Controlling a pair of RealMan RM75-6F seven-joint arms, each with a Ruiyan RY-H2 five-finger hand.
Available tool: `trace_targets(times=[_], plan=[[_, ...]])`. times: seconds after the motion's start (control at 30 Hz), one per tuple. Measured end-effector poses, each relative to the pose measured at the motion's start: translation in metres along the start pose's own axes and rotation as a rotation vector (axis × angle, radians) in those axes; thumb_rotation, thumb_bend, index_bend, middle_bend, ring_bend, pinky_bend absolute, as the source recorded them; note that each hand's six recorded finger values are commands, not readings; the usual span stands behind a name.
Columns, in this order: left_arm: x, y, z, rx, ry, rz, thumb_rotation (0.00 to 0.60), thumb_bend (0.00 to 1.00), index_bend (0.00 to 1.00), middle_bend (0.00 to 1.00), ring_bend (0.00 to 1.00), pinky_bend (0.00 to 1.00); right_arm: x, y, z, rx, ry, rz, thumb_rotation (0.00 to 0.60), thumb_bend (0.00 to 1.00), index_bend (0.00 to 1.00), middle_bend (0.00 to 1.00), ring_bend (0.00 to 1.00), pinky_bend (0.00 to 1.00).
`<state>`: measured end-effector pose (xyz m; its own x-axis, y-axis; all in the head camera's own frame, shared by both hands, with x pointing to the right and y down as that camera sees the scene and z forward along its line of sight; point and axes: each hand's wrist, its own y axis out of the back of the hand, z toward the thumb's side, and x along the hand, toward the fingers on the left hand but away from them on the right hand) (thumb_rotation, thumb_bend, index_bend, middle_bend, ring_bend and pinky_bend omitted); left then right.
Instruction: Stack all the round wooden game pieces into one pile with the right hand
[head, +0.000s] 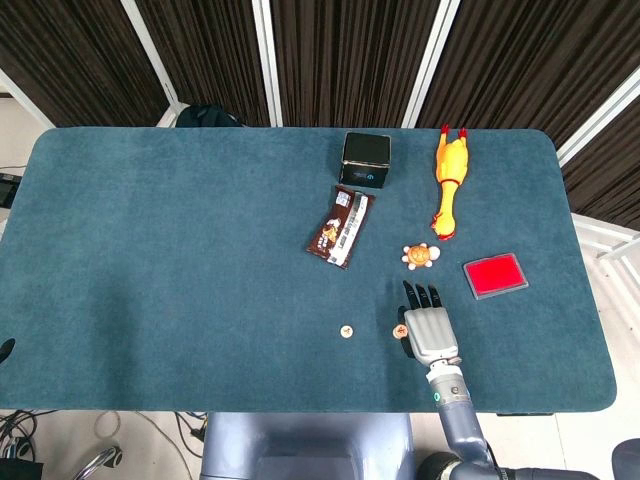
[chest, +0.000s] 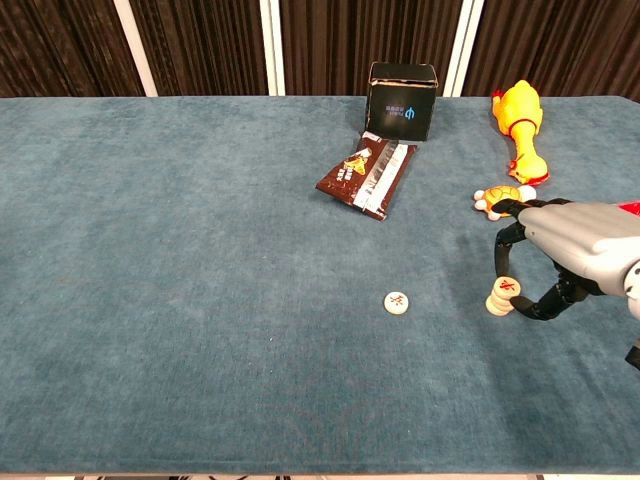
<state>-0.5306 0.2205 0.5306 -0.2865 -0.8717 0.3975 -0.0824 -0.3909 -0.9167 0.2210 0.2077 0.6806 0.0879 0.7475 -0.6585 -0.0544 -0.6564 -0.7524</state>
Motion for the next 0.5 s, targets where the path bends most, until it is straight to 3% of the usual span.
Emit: trace_targets(times=[0.5], plan=[[-0.0002,-0.0002,0.0001,0.001,-0.001,-0.001,0.6,0.19,0.13,0.0,0.0,0.04,0.001,0.001,0.0005,0.003,0.006,0.0,0.6,0.42,0.5,0.0,0.0,0.0]])
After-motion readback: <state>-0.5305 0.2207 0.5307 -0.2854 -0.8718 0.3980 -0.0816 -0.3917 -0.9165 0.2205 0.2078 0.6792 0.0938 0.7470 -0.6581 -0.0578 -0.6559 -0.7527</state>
